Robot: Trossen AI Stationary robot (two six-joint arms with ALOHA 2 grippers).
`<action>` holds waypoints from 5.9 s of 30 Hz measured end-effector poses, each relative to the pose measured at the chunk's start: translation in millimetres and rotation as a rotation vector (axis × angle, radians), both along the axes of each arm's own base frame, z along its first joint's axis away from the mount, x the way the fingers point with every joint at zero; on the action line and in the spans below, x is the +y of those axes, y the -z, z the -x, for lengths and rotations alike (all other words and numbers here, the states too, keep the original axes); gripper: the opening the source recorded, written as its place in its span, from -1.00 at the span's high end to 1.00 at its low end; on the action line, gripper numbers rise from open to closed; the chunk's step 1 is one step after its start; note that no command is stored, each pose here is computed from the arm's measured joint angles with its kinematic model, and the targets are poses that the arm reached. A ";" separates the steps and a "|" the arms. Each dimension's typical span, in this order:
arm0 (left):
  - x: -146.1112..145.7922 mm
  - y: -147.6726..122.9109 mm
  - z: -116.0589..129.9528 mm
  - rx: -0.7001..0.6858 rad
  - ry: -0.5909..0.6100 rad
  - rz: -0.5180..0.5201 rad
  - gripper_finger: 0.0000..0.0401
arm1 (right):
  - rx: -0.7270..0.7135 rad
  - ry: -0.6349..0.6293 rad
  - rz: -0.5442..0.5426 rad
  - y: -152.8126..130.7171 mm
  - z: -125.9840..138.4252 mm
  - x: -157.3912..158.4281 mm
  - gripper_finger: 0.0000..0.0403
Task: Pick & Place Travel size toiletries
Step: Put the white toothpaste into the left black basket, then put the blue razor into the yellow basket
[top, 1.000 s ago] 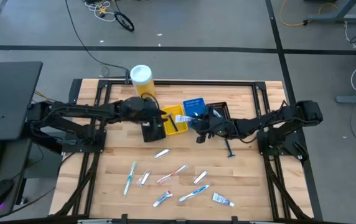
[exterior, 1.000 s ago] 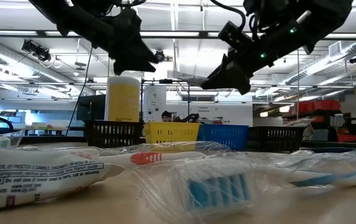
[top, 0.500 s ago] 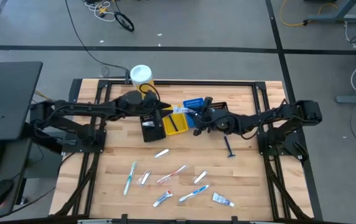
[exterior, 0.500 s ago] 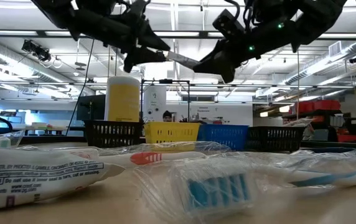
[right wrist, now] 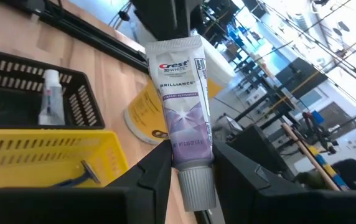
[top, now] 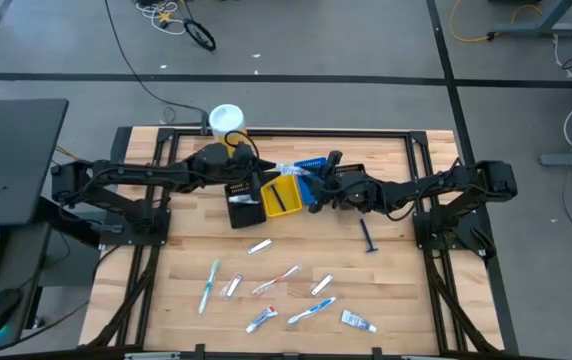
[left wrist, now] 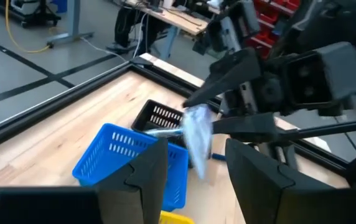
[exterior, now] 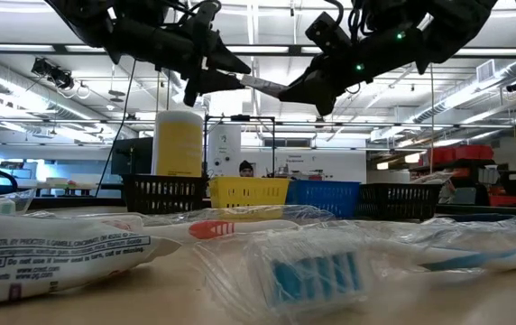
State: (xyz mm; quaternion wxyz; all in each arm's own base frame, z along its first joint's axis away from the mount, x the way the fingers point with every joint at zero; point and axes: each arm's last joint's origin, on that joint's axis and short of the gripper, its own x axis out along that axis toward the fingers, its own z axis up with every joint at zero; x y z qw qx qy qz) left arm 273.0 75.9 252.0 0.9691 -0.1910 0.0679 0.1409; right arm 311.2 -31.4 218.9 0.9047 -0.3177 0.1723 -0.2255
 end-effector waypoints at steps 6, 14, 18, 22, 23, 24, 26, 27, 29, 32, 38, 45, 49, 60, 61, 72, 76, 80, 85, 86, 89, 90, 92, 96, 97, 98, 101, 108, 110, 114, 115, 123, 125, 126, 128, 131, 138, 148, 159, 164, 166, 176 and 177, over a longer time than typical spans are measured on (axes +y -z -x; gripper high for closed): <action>-0.1 0.4 0.0 0.003 0.002 0.002 0.16 | -0.018 -0.007 0.002 -1.8 -0.4 -0.2 0.45; 0.0 -0.4 -0.1 -0.006 0.021 0.004 0.31 | -0.014 -0.024 0.000 -12.1 -15.0 -0.6 0.45; 0.5 -0.3 0.0 -0.004 0.014 0.000 0.48 | 0.030 0.023 0.012 -11.7 -23.8 -2.7 0.45; 0.6 0.5 0.2 0.009 0.017 -0.020 0.69 | 0.053 0.033 0.013 -6.6 -26.1 -3.3 0.45; 0.7 0.9 0.3 0.014 0.012 -0.025 0.75 | 0.054 0.033 0.013 -6.3 -26.2 -3.3 0.45; 0.9 1.3 0.5 0.020 0.007 -0.029 0.81 | 0.054 0.033 0.013 -6.2 -26.2 -3.3 0.45; 1.1 2.2 0.8 0.032 -0.002 -0.034 0.92 | 0.055 0.034 0.013 -6.2 -26.2 -3.3 0.45; 1.2 2.8 0.9 0.039 -0.012 -0.034 0.95 | 0.055 0.033 0.013 -6.1 -26.2 -3.3 0.45; 1.6 3.7 1.3 0.052 -0.029 -0.038 0.96 | 0.054 0.031 0.013 -6.0 -26.3 -3.3 0.45; 1.8 5.3 1.7 0.073 -0.038 -0.046 0.94 | 0.055 0.028 -0.001 -5.3 -26.2 -3.1 0.44; 3.5 10.9 3.8 0.141 -0.031 -0.081 0.97 | 0.075 -0.057 -0.172 3.6 -25.0 -2.8 0.32; 17.5 18.9 19.0 0.273 -0.066 -0.015 0.98 | 0.166 0.043 -0.359 20.5 -16.9 -2.3 0.03; 21.5 18.6 37.6 0.354 -0.043 0.091 0.97 | 0.211 0.088 -0.453 28.3 -11.9 -0.9 -0.02; 6.1 18.8 95.5 0.628 0.099 0.317 0.94 | 0.212 0.092 -0.459 28.7 -11.6 -0.4 -0.02; 5.0 22.5 95.8 0.656 0.097 0.282 0.92 | 0.208 0.091 -0.459 28.3 -11.9 -0.4 -0.02; 4.7 62.5 71.5 0.780 0.186 0.294 0.85 | 0.176 0.042 -0.481 25.5 -14.6 0.6 -0.02; 7.8 69.2 69.4 0.830 0.132 0.270 0.70 | 0.178 0.035 -0.485 25.5 -14.6 0.9 -0.02; 8.2 70.5 69.0 0.853 0.128 0.219 0.50 | 0.182 0.001 -0.531 26.3 -14.8 2.3 -0.02; 11.0 58.4 63.8 0.831 0.107 0.171 0.30 | 0.191 -0.114 -0.656 26.9 -15.7 6.9 -0.02; 12.1 54.0 62.4 0.827 0.097 0.152 0.28 | 0.197 -0.144 -0.678 26.9 -15.9 7.9 -0.02; 16.0 38.1 57.5 0.829 0.079 0.075 0.21 | 0.217 -0.232 -0.753 27.3 -16.0 11.8 -0.02; 17.0 32.2 56.0 0.830 0.079 0.050 0.20 | 0.229 -0.258 -0.786 27.8 -15.6 13.5 -0.02; 18.7 20.7 52.9 0.823 0.083 0.012 0.18 | 0.259 -0.287 -0.842 29.7 -14.3 17.2 -0.02; 17.4 2.8 44.4 0.767 0.094 -0.038 0.19 | 0.339 -0.240 -0.925 36.5 -8.6 26.5 -0.02; 15.9 -0.2 42.5 0.756 0.102 -0.051 0.20 | 0.385 -0.221 -0.939 38.6 -4.6 29.5 -0.02; 13.7 -2.6 40.6 0.747 0.113 -0.062 0.21 | 0.437 -0.204 -0.947 40.1 0.3 32.8 -0.02; 5.5 -5.1 36.1 0.727 0.139 -0.073 0.24 | 0.532 -0.126 -0.996 35.9 16.5 42.4 -0.02; -26.0 -6.4 25.8 0.688 0.197 -0.042 0.27 | 0.657 0.311 -1.279 31.2 55.7 59.9 -0.02; -36.4 -6.2 24.1 0.695 0.202 -0.060 0.26 | 0.718 0.467 -1.327 34.1 67.0 62.1 -0.02; -54.7 -6.3 21.9 0.705 0.212 -0.122 0.26 | 0.675 0.756 -1.266 40.7 82.6 62.3 -0.02; -58.7 -6.3 21.6 0.706 0.210 -0.133 0.26 | 0.651 0.812 -1.259 43.6 85.7 61.9 -0.02; -86.7 -6.7 21.7 0.707 0.181 -0.205 0.27 | 0.551 0.941 -1.325 69.5 97.9 60.4 -0.02; -92.0 -6.7 22.0 0.702 0.178 -0.207 0.27 | 0.550 0.937 -1.317 76.6 101.9 60.7 0.01; -94.4 -6.8 22.3 0.700 0.175 -0.204 0.27 | 0.550 0.937 -1.312 79.8 104.0 60.8 0.04; -99.2 -6.8 22.7 0.694 0.176 -0.198 0.27 | 0.535 0.928 -1.309 84.0 106.0 61.5 0.11; -105.0 -6.9 23.2 0.690 0.193 -0.199 0.27 | 0.521 0.926 -1.285 87.3 108.9 62.1 0.26; -107.6 -8.3 22.3 0.671 0.173 -0.233 0.28 | 0.503 0.909 -1.261 87.6 107.7 62.6 0.62; -106.5 -8.7 22.2 0.676 0.150 -0.271 0.29 | 0.496 0.576 -1.252 68.6 80.4 83.2 0.77; -107.6 -15.4 15.7 0.599 0.189 -0.357 0.28 | -0.013 -0.019 -0.910 9.8 16.7 80.2 0.78; -107.0 -20.7 11.6 0.559 0.178 -0.462 0.29 | -0.124 -0.044 -0.739 -3.1 6.5 50.8 0.78; -105.5 -22.1 11.2 0.561 0.131 -0.506 0.29 | -0.195 -0.003 -0.754 -3.1 1.2 34.7 0.78; -94.1 -26.8 12.1 0.601 -0.146 -0.636 0.29 | -0.226 -0.049 -0.963 41.0 -24.8 -8.9 0.78; -92.9 -26.8 11.9 0.604 -0.143 -0.639 0.29 | -0.232 -0.054 -0.963 45.1 -27.5 -9.4 0.78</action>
